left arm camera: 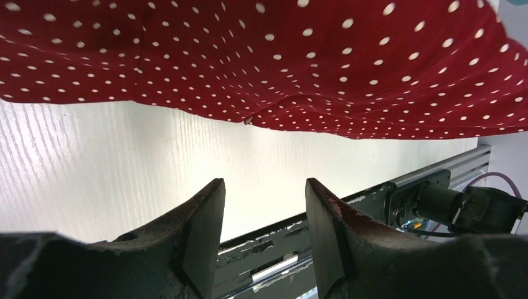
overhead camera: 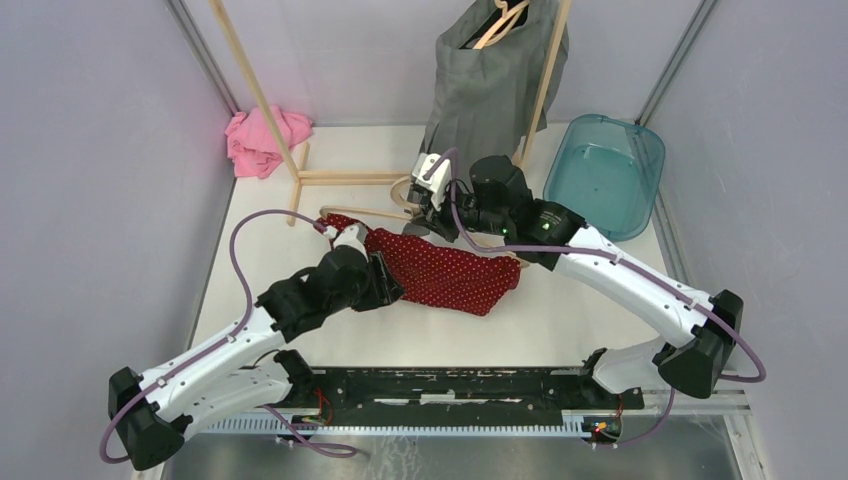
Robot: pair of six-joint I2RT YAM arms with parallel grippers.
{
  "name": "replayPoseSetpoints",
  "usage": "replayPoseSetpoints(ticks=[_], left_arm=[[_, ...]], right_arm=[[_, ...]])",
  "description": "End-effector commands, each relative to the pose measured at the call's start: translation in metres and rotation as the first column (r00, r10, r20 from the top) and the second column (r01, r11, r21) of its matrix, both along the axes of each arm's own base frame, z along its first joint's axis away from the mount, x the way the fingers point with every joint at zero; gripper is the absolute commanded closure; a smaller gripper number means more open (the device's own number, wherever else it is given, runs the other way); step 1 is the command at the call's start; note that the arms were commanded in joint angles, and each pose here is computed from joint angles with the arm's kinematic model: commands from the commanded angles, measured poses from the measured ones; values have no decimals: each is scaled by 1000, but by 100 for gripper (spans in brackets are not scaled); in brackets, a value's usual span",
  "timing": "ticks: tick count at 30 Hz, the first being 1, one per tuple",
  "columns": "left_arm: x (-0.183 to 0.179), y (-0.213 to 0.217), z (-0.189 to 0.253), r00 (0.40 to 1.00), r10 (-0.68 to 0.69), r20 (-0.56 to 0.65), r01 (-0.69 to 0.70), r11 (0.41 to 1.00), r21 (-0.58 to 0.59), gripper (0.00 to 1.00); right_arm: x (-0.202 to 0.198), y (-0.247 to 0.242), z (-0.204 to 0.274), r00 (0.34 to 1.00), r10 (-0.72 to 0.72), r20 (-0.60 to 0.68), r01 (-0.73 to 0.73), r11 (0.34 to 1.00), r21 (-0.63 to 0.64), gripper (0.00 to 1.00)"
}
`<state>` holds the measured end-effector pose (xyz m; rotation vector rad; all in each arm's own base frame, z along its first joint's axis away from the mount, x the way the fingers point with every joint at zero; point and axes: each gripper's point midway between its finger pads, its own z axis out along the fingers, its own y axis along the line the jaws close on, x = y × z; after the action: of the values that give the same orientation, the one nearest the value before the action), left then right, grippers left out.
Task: Place the skirt on the hanger
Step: Hang the skirt on the hanger.
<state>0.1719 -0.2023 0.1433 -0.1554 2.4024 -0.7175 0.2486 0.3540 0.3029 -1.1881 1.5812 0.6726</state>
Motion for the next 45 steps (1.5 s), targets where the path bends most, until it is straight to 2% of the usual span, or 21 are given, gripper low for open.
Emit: replayPoseSetpoints(ticks=[1,6,12,16,19,22,26,33,35,40,45], left_arm=[[14,-4,40,996,35,86,-30,998,-63,42],[16,-6,56,995,19,96,-15,999,-45,42],[14,-10,69,993,19,117,-6,994,-108,42],[12,-15,64,995,3,105,11,991,-130,41],[8,-24,60,995,-14,102,34,981,-192,39],[6,-33,54,993,-23,113,54,958,-282,38],[0,-53,59,983,-63,174,135,889,-438,32],[6,-64,62,967,-57,249,180,843,-506,28],[11,-65,66,962,-30,271,175,830,-530,20],[21,-67,80,944,32,329,171,804,-570,19],[23,-78,76,944,18,330,183,803,-567,19]], right_arm=[[2,1,72,994,-29,106,13,989,148,99],[5,-1,91,992,-47,117,28,987,160,99],[18,-1,104,986,-112,123,91,982,165,99],[29,6,103,984,-143,102,125,978,168,99],[38,11,103,982,-172,81,155,972,179,99],[44,14,112,977,-204,57,189,962,197,99],[49,21,130,975,-219,25,207,950,234,99],[53,29,142,971,-236,-37,237,931,277,99],[55,31,143,970,-238,-57,244,926,288,99],[53,38,143,972,-219,-87,236,922,306,99],[55,40,144,970,-225,-97,244,918,312,99]])
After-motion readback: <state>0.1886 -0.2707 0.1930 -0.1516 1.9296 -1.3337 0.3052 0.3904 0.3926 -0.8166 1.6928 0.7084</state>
